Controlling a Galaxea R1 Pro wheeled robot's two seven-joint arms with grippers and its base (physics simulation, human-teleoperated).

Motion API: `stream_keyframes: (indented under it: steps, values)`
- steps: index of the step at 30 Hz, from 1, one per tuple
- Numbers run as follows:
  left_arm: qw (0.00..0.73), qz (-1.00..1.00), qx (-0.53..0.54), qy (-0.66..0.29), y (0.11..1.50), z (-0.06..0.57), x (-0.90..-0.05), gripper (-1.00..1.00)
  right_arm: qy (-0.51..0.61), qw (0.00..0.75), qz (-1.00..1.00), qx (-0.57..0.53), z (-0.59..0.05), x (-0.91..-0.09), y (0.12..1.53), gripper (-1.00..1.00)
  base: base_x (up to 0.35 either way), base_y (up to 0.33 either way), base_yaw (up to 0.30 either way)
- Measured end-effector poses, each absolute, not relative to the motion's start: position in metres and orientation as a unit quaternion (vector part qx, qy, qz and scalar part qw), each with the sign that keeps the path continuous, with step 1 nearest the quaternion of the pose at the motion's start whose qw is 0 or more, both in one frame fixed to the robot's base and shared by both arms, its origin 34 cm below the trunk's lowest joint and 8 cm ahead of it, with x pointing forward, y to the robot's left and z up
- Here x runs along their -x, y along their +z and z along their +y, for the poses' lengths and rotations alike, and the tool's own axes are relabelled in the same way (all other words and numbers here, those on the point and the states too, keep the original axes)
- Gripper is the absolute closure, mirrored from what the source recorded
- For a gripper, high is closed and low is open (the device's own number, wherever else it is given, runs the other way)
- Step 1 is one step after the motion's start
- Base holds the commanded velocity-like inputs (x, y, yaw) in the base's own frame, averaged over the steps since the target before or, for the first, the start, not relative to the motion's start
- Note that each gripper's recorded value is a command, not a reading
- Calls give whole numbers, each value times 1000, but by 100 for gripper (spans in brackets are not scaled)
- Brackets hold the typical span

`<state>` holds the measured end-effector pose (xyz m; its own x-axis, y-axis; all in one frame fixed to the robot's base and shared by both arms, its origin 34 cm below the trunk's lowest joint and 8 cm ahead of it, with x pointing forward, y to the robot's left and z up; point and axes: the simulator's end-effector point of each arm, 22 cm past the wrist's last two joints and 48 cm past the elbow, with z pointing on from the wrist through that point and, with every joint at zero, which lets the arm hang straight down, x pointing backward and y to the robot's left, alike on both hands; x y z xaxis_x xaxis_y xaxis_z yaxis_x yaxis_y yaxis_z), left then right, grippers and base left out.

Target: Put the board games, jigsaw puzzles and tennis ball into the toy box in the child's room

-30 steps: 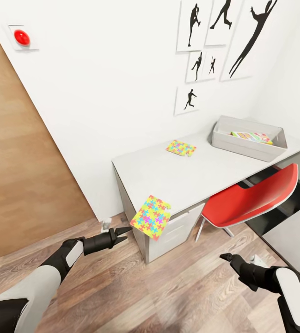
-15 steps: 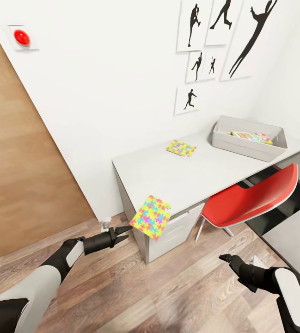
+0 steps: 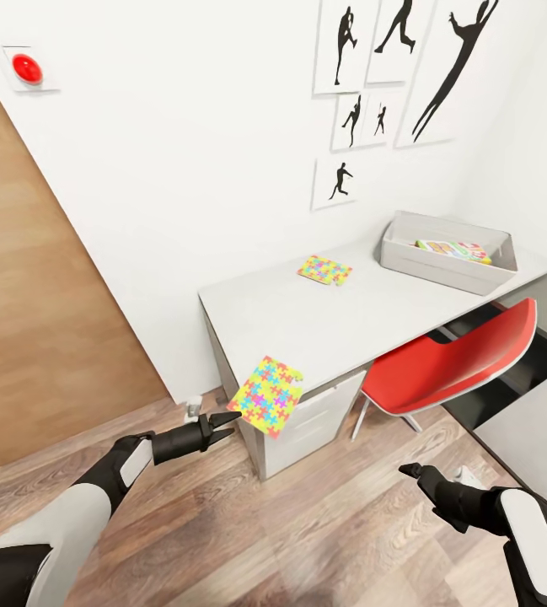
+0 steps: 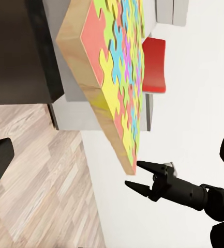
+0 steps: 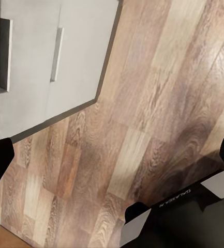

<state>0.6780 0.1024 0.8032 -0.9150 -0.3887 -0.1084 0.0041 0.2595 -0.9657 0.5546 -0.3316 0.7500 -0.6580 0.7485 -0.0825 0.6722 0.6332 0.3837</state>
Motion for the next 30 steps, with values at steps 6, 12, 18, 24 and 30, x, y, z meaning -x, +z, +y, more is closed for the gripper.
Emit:
stream_keyframes:
  steps: [6, 12, 18, 24, 30]
  values:
    - [165, 776, 124, -596, 803, 102, -678, -100, 163, 118, 896, -396, -331, -555, 750, -100, 60, -3, 0]
    - [168, 770, 124, -603, 806, 103, -678, -100, 162, 117, 896, -396, -331, -555, 750, -100, 17, 0, 0]
    - [171, 763, 123, -611, 812, 103, -678, -100, 162, 117, 896, -396, -331, -554, 750, -100, 73, 17, 0]
    - [172, 762, 122, -613, 813, 104, -678, -100, 163, 117, 896, -396, -330, -554, 750, -100, 63, 11, 0]
    - [172, 761, 122, -613, 813, 104, -678, -100, 163, 117, 896, -396, -330, -554, 750, -100, 20, 1, 0]
